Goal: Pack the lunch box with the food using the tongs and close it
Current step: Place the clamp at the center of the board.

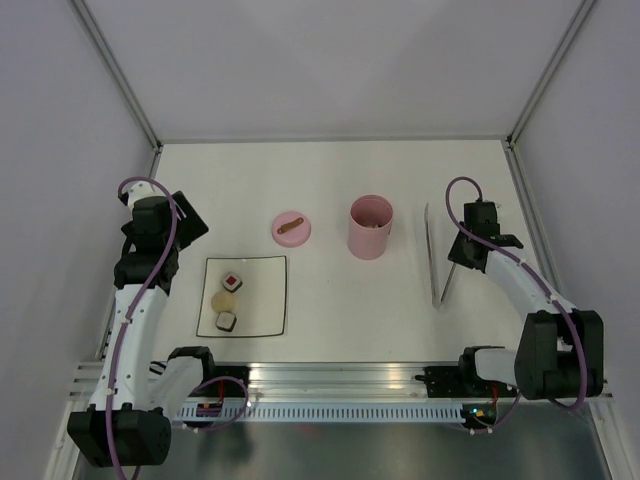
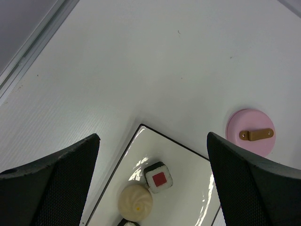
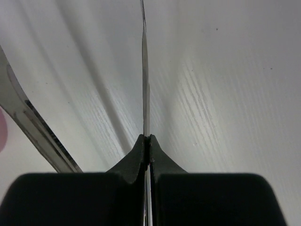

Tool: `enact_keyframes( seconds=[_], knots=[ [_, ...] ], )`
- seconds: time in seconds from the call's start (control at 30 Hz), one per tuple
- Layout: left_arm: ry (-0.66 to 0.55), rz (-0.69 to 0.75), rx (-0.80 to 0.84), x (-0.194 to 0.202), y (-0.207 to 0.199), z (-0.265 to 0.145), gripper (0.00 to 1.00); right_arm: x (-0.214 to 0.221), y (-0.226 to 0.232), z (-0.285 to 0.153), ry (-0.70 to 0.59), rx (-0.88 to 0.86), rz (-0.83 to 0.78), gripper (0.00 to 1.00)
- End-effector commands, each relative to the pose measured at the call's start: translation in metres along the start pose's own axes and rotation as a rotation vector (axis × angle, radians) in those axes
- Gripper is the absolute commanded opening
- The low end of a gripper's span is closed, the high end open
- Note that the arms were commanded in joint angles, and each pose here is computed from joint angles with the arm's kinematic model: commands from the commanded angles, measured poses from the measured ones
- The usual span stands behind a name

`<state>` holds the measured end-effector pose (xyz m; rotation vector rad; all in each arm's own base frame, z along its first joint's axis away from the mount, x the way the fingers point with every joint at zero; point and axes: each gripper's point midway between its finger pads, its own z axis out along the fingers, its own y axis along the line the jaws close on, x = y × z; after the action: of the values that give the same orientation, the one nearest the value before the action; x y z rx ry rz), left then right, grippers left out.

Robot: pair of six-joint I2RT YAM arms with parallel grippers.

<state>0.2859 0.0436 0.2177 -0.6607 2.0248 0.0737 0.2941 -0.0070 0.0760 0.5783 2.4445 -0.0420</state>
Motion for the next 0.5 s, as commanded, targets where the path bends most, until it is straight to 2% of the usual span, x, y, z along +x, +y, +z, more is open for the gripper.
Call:
enact_keyframes(
  seconds=[0.0,0.23,0.37,0.47],
  knots=[
    [-0.002,0.005,-0.001,-0.001,0.0,0.001,1.0,0.005,0.006,0.018,0.013,-0.027,-0.036,0.0],
    [0.008,0.011,-0.009,0.001,0.001,0.004,1.0,0.005,0.007,0.042,0.04,0.002,-0.066,0.01],
    [0.013,0.013,-0.013,0.002,0.001,0.006,1.0,0.01,0.006,0.058,0.084,0.026,-0.08,0.06],
    [0.018,0.016,-0.017,0.003,0.001,0.007,1.0,0.003,0.007,0.058,0.07,0.033,-0.08,0.28]
  ],
)
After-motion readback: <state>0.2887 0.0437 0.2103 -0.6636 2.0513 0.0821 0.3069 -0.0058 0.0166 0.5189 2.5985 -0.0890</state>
